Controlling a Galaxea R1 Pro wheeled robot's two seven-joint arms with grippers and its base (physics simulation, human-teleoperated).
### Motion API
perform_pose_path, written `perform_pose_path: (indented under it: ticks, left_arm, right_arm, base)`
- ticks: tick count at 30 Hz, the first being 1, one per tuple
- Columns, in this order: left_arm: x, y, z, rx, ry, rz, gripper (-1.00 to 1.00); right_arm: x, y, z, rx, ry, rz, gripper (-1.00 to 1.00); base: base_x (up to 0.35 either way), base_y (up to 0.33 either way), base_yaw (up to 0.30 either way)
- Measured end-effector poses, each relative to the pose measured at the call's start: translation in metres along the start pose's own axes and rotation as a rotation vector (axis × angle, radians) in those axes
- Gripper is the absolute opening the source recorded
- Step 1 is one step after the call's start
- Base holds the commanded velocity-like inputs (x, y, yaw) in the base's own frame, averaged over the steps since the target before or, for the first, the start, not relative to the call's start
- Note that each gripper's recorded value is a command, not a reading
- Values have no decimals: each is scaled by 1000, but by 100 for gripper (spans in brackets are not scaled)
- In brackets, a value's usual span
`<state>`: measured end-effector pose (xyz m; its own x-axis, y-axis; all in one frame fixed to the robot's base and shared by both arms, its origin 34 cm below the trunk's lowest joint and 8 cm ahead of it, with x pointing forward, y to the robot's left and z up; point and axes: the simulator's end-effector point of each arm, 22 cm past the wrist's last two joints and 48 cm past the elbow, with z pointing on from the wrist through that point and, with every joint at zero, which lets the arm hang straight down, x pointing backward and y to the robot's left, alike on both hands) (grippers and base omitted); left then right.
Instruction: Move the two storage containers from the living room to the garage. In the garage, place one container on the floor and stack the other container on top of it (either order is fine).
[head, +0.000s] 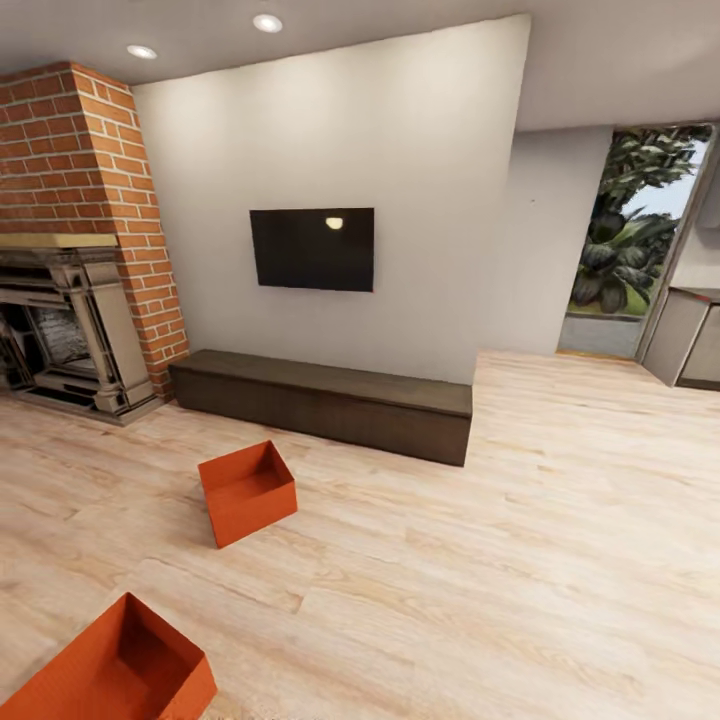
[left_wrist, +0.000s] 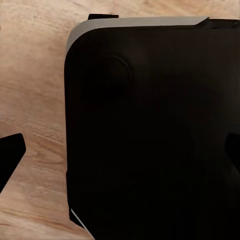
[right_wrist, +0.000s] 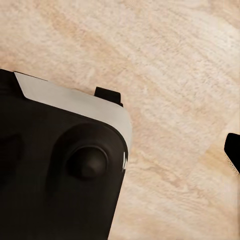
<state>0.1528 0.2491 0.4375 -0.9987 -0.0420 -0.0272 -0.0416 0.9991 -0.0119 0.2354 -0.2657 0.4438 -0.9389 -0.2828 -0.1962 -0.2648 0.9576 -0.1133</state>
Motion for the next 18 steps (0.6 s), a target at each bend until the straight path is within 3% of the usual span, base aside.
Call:
perform_pose_path:
  ticks: [14, 18]
  left_arm:
    - [0, 0, 0, 0, 0, -1, 100]
    - [0, 0, 0, 0, 0, 0, 100]
  right_arm:
    - [0, 0, 0, 0, 1, 0, 100]
    - [0, 0, 0, -1, 1, 0, 100]
  base:
    - [4, 0, 273]
    - [198, 0, 98]
